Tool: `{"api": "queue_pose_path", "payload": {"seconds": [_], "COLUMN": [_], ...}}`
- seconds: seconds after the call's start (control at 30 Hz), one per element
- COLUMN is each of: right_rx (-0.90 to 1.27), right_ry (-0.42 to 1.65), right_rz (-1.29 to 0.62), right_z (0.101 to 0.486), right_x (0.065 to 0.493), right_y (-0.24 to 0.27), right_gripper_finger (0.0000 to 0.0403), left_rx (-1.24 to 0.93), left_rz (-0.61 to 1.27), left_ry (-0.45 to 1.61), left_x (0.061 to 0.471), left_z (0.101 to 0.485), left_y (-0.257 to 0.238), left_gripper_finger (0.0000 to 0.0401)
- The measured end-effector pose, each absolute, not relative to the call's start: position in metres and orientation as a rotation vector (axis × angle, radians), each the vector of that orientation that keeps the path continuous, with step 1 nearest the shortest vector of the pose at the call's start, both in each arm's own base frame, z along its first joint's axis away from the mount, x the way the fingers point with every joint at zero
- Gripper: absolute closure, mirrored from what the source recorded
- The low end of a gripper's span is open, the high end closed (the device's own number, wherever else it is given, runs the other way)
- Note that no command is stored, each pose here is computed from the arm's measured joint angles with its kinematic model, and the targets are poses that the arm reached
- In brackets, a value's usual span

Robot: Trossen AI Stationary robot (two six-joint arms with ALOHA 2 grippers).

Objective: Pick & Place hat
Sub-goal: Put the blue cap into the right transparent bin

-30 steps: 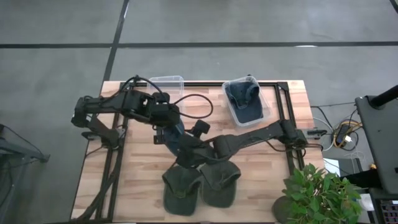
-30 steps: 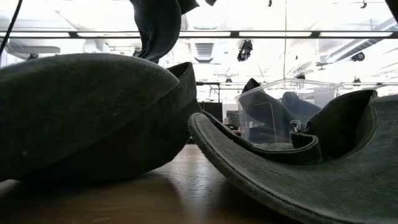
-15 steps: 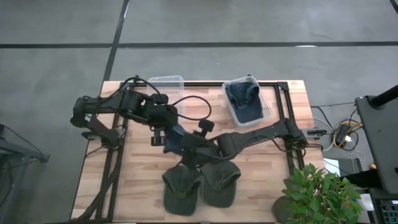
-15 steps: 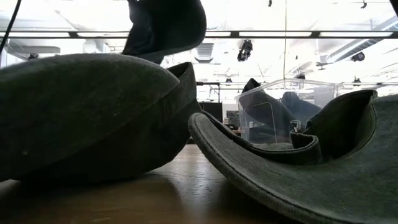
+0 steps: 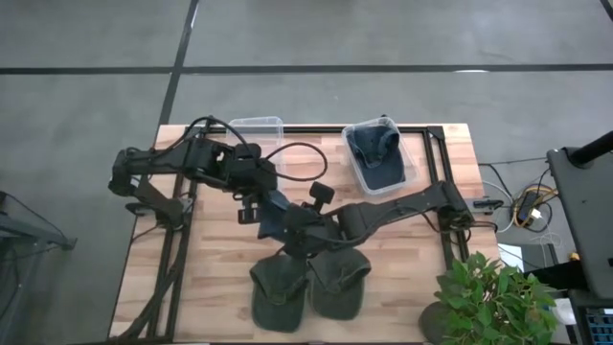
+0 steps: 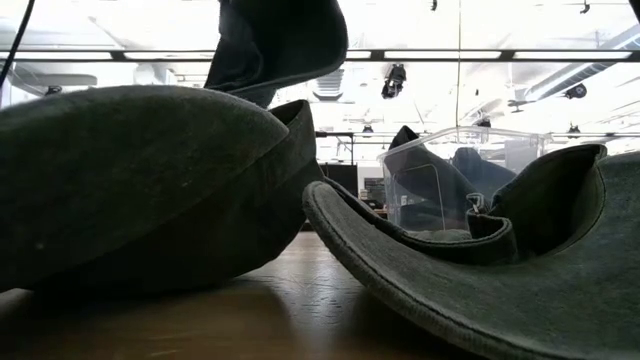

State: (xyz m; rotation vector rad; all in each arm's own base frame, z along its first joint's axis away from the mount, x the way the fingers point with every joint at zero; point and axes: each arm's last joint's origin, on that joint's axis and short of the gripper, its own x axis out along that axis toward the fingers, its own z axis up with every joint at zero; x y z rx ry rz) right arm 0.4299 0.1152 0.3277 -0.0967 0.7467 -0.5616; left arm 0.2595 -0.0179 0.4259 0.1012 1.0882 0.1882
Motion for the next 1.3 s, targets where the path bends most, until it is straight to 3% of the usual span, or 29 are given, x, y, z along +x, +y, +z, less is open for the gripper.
{"api": "queue_pose_path", "payload": {"seconds": [0.17, 0.3, 0.47, 0.9, 1.3], "right_rx": [-0.064, -0.02, 0.054, 0.301, 0.433], "right_ry": [0.767, 0.752, 0.722, 0.5, 0.478], "right_rz": [-0.59, -0.62, -0.696, -1.06, -1.288], "right_z": [0.337, 0.355, 0.385, 0.454, 0.401], "right_x": [0.419, 0.406, 0.38, 0.259, 0.218], "right_y": [0.108, 0.097, 0.073, 0.015, -0.013], "right_gripper_finger": [0.0393, 0.0394, 0.0394, 0.0394, 0.0393], "left_rx": [0.163, 0.221, 0.226, 0.244, 0.24], "left_rz": [0.204, 0.261, 0.258, 0.172, 0.178], "left_ry": [1.05, 0.971, 0.85, 0.682, 0.678], "left_x": [0.258, 0.258, 0.257, 0.259, 0.259], "left_z": [0.433, 0.445, 0.464, 0.482, 0.482], "left_y": [-0.017, -0.018, -0.02, -0.036, -0.036], "left_gripper_finger": [0.0266, 0.0238, 0.0232, 0.0231, 0.0231]}}
